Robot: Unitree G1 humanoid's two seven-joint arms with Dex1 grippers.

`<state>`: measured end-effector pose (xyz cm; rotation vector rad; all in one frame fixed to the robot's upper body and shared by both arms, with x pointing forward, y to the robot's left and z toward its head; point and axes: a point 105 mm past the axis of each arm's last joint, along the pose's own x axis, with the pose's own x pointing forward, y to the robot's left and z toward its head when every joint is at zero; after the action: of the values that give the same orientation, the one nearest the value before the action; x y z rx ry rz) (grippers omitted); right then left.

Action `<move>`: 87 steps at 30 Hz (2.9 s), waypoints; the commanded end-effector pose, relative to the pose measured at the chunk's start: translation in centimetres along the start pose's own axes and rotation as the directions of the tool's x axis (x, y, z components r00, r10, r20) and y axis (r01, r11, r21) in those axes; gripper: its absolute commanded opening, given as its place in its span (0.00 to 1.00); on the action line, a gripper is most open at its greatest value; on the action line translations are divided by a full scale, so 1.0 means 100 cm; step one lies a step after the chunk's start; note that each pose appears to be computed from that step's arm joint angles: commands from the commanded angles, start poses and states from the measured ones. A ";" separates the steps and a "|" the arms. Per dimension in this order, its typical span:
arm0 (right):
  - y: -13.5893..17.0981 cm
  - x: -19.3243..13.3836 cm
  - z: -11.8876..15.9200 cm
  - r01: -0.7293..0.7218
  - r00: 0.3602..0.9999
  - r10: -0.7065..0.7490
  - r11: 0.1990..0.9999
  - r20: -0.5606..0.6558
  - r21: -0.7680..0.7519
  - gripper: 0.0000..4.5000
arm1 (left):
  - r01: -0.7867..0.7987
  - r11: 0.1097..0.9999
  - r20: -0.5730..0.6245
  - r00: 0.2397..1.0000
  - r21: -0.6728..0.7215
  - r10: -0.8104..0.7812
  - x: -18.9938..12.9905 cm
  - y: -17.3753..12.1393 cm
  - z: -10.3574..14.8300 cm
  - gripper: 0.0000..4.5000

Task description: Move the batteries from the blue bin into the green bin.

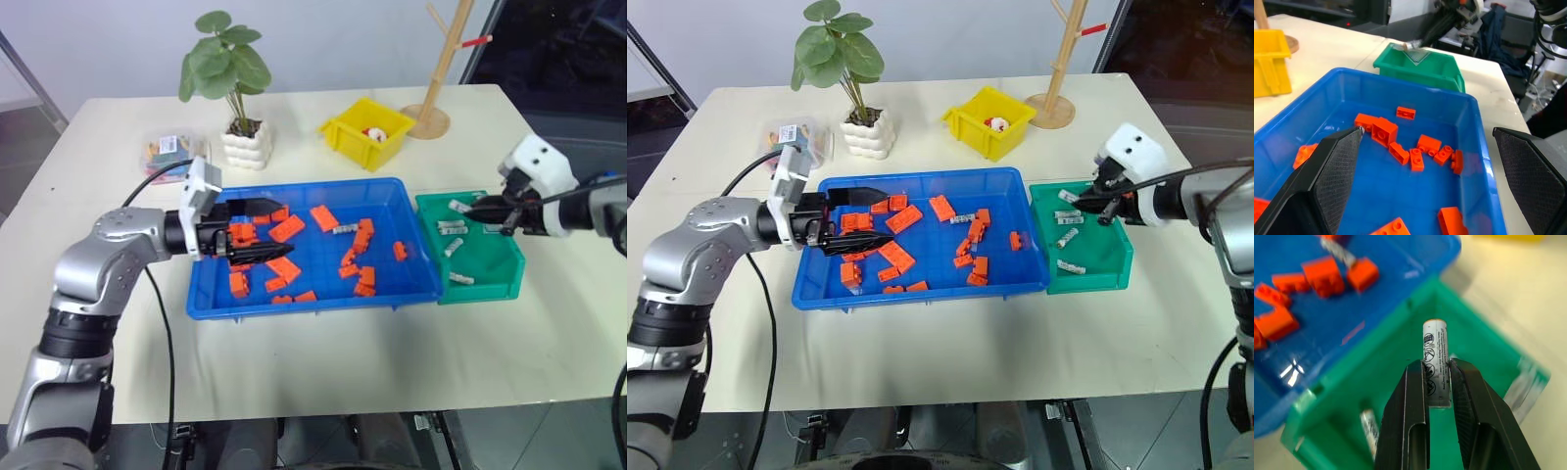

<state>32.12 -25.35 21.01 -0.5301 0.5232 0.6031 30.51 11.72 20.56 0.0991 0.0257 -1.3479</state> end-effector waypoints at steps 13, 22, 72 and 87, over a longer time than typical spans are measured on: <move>-0.010 0.007 0.052 0.075 0.973 -0.058 0.995 0.223 -0.070 0.98 | -0.079 0.993 -0.015 0.997 0.088 0.080 -0.015 0.014 0.008 1.00; 0.032 0.077 0.081 -0.139 0.948 0.189 0.970 0.257 -0.201 0.98 | -0.188 0.969 -0.063 0.978 0.161 0.200 -0.035 0.015 0.004 1.00; 0.104 0.184 0.099 -0.359 0.912 0.356 0.933 0.205 -0.026 0.25 | -0.447 0.889 0.021 0.894 0.097 0.447 -0.055 -0.007 0.001 1.00; 0.169 0.125 0.125 -0.565 0.759 0.601 0.799 0.252 -0.204 0.25 | -0.442 0.891 0.015 0.896 0.105 0.443 -0.061 -0.003 0.006 1.00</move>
<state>34.85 -1.46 17.09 -0.3517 0.3676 1.2722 29.06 17.27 20.18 0.1692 -0.0122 -0.8873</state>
